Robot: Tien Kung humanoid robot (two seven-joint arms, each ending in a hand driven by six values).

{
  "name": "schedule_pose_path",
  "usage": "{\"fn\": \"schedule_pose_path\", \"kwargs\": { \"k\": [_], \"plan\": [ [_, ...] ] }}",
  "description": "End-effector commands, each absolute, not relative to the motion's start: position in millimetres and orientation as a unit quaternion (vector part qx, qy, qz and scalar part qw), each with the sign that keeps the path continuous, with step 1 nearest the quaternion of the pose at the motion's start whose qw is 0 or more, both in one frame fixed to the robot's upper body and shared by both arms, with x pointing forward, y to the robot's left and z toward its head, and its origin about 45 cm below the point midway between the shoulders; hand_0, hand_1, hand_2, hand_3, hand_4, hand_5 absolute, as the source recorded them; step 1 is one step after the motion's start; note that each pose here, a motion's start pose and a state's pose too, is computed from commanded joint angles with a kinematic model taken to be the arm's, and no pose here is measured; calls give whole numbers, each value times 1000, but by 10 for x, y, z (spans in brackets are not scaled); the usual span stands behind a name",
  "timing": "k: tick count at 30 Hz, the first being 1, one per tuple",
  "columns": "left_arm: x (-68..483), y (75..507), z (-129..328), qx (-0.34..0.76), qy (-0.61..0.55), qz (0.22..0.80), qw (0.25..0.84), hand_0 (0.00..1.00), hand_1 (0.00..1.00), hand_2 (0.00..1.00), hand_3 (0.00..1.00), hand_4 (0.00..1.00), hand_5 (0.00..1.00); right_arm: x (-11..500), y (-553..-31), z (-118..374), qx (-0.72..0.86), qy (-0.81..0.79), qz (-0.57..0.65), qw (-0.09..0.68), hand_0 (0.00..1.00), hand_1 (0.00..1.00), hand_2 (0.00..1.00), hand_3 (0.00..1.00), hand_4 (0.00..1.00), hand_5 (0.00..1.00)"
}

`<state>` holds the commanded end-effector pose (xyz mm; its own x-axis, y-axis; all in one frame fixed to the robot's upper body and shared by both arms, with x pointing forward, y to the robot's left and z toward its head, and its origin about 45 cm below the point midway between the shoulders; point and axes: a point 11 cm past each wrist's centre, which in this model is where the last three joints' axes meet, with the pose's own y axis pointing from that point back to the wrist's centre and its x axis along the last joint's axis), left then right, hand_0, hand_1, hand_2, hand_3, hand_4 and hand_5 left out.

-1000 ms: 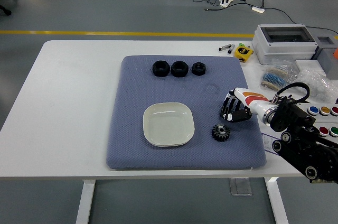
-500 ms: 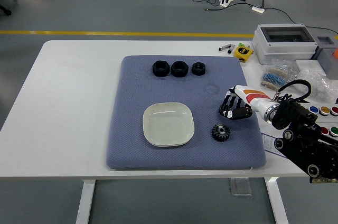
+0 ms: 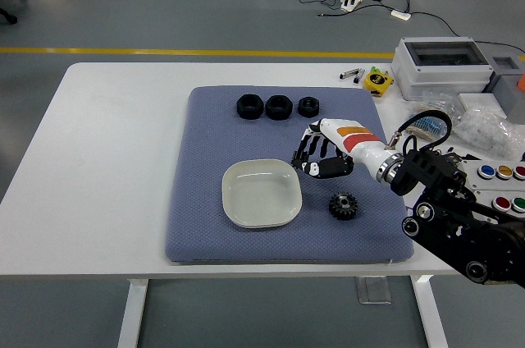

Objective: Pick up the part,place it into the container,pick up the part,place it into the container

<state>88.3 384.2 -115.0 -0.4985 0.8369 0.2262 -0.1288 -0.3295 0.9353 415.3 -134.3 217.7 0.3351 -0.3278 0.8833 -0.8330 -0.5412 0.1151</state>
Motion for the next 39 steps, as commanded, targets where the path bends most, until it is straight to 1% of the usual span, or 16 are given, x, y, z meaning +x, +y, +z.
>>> {"fn": "schedule_pose_path", "kwargs": {
  "k": [2,3,8,9,14,15,20,21,24,26,27,32,33,38,39],
  "plan": [
    [882,3844,-1150,374,473,725,333,710,620,642,567,620,704,4109,-1222,2194,769,-370,439,281,184,376,462,477,664,275],
    [881,3846,-1149,374,473,725,333,710,620,642,567,620,704,4083,-1158,2182,772,-363,441,280,252,414,484,491,646,236],
    [884,3854,-1147,374,473,725,332,710,620,642,567,620,704,4016,-995,2015,773,-322,447,316,252,414,484,491,646,236],
    [887,3857,-1145,375,472,725,332,710,618,641,567,619,703,4017,-984,1984,771,-318,451,319,451,594,718,747,849,304],
    [902,3872,-1138,376,470,725,334,710,618,641,567,619,703,4054,-1013,1945,764,-327,460,314,451,594,718,747,849,304],
    [903,3874,-1137,376,470,726,333,710,617,641,567,619,703,4064,-1022,1960,764,-332,460,309,636,698,859,914,897,307],
    [889,3883,-1138,378,470,725,333,710,617,641,567,619,703,4092,-1026,2071,763,-350,466,281,636,698,859,914,897,307],
    [881,3884,-1139,380,470,724,333,710,617,640,567,620,703,4098,-1032,2105,762,-359,468,270,660,712,897,953,866,296],
    [863,3884,-1142,382,470,723,332,710,617,640,567,620,703,4109,-1068,2155,758,-375,467,256,660,712,897,953,866,296],
    [852,3885,-1144,383,470,723,331,710,617,640,567,620,703,4119,-1142,2181,756,-382,465,258,660,712,897,953,866,296],
    [849,3886,-1144,383,470,723,331,710,616,641,567,620,703,4125,-1187,2193,755,-384,465,260,654,707,885,932,847,294],
    [830,3894,-1146,382,471,724,329,710,616,641,567,620,703,4101,-1434,2274,744,-390,482,252,654,707,885,932,847,294],
    [829,3893,-1146,382,471,724,329,710,616,642,567,620,703,4074,-1478,2287,743,-386,486,251,645,693,860,907,869,316],
    [828,3896,-1146,384,469,723,330,710,616,642,567,620,703,3953,-1608,2320,743,-362,498,263,645,693,860,907,869,316],
    [830,3895,-1145,384,469,723,331,709,615,640,567,620,703,3933,-1626,2325,743,-357,499,266,747,734,849,853,890,302]
  ]
}}
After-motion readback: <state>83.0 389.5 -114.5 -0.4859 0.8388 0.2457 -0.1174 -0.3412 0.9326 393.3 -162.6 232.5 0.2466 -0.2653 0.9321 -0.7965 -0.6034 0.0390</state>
